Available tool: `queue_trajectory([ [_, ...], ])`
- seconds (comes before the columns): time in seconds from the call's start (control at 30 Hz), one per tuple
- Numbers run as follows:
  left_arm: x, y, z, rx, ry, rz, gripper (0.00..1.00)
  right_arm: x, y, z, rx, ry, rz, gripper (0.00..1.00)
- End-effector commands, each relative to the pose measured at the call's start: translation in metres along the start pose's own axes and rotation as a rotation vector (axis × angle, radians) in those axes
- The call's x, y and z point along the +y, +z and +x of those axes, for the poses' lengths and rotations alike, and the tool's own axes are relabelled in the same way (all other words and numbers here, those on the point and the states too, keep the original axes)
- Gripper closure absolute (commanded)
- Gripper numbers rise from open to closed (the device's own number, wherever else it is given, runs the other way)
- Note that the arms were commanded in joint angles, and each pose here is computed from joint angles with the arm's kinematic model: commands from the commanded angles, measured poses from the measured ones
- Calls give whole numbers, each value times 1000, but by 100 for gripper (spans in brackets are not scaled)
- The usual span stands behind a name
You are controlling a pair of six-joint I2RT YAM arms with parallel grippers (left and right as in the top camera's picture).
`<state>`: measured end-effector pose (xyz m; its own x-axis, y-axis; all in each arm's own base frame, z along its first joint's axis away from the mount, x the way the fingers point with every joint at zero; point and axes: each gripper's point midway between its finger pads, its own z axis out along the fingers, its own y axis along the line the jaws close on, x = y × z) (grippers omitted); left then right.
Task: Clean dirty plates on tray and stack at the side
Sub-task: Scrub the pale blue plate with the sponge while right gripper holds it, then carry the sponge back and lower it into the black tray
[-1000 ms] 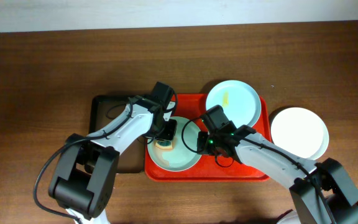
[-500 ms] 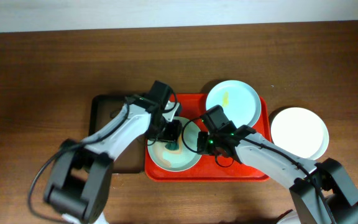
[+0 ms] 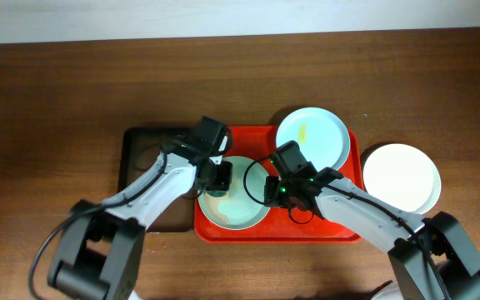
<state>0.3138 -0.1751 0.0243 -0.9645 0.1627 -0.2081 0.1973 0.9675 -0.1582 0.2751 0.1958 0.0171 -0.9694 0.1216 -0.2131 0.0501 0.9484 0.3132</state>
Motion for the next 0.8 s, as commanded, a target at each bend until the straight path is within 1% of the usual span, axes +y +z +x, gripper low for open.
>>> queue_trajectory([
  [0.0,9,30,19,91,-30,-38,100,1,3,4,11,-16,-2,96],
  [0.03,7,35,23,115,-32,-23,100,1,3,4,11,-16,-2,96],
  [0.07,-2,38,28,144,-37,34,100,1,3,4,11,-16,-2,96],
  [0.1,-13,37,31,164,-40,98,100,1,3,4,11,-16,-2,96],
  [0.13,-33,31,33,187,-36,214,100,1,3,4,11,-16,-2,96],
  [0.2,-55,21,29,194,-16,334,100,1,3,4,11,-16,-2,96],
  [0.23,-63,11,21,179,-14,381,100,1,3,4,11,-16,-2,96],
  [0.3,-61,-8,6,139,-13,385,100,1,2,4,14,-16,1,96],
  [0.33,-58,-25,-6,96,-4,377,100,1,2,4,14,-16,0,96],
  [0.43,-18,-67,-26,-36,-32,197,100,1,2,4,14,-16,1,96],
  [0.47,-2,-77,-27,-66,-47,127,100,1,2,4,14,-16,1,96],
  [0.5,28,-93,-27,-105,-81,4,100,1,2,4,14,-16,1,96],
  [0.53,41,-100,-26,-118,-98,-45,100,1,2,4,14,-15,1,96],
  [0.57,63,-111,-20,-121,-136,-119,100,1,2,4,13,-16,0,96],
  [0.6,77,-114,-15,-105,-165,-157,100,1,2,4,14,-16,1,96],
  [0.7,101,-110,-4,-69,-212,-215,100,1,2,4,14,-16,1,96],
  [0.77,108,-102,5,-43,-220,-238,100,1,2,4,14,-15,1,96],
])
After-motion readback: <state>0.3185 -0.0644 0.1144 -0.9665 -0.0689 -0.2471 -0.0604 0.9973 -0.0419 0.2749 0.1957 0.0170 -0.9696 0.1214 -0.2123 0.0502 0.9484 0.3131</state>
